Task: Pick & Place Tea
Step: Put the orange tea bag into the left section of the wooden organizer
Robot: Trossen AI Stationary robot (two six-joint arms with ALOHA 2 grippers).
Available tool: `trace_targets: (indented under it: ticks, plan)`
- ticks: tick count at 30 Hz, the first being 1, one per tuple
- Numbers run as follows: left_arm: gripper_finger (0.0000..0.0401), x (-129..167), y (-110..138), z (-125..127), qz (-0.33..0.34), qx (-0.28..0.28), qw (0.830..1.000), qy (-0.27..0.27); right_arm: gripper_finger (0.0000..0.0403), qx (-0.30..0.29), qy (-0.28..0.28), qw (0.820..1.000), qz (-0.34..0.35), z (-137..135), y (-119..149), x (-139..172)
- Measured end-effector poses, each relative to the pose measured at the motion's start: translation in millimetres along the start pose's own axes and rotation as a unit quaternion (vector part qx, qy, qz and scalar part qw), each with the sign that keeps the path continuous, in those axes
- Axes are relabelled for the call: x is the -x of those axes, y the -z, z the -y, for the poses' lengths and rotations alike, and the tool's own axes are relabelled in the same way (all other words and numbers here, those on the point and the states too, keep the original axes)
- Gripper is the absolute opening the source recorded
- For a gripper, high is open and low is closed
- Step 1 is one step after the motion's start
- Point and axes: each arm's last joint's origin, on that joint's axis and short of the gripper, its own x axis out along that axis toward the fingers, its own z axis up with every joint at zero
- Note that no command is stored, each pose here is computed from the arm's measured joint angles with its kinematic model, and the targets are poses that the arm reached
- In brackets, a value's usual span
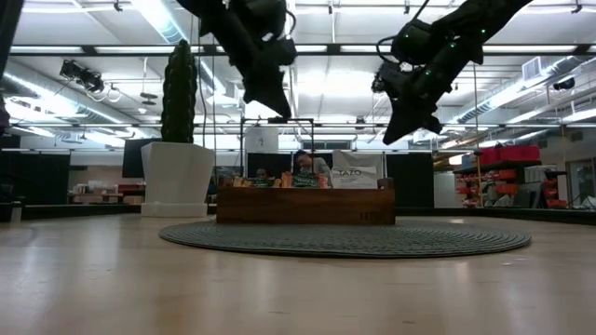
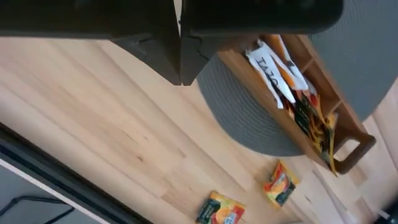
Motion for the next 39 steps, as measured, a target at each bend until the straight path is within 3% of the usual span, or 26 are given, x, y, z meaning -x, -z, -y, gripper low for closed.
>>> trace_targets:
  ticks: [8, 15, 19, 24, 27, 31, 39]
  plan:
    - [0.0002, -28, -9, -36, -0.067, 0.034, 0.996, 0.044, 0.0004, -0.01, 0.01, 0.999, -0.046, 2, 9, 1]
    - [0.0002, -57, 1, -57, -0.19, 0.045, 0.979, 0.057, 0.0004, -0.02, 0.015, 0.998, -0.061, 2, 12, 1]
    - [0.0002, -65, 9, -59, -0.239, 0.007, 0.968, 0.079, 0.0004, -0.033, 0.016, 0.997, -0.061, 2, 12, 1]
    - [0.0002, -72, 14, -55, -0.255, -0.08, 0.957, 0.111, 0.0004, -0.038, 0.016, 0.997, -0.061, 2, 12, 1]
    - [0.0004, -73, 13, -56, -0.241, -0.098, 0.958, 0.122, 0.0004, -0.038, 0.016, 0.997, -0.061, 2, 12, 1]
    - [0.0028, -74, 12, -54, -0.228, -0.164, 0.95, 0.139, 0.0004, -0.046, 0.015, 0.997, -0.06, 1, 12, 1]
    - [0.0111, -75, 10, -54, -0.22, -0.157, 0.954, 0.132, 0.0004, -0.031, 0.004, 0.997, -0.067, -9, 15, 0]
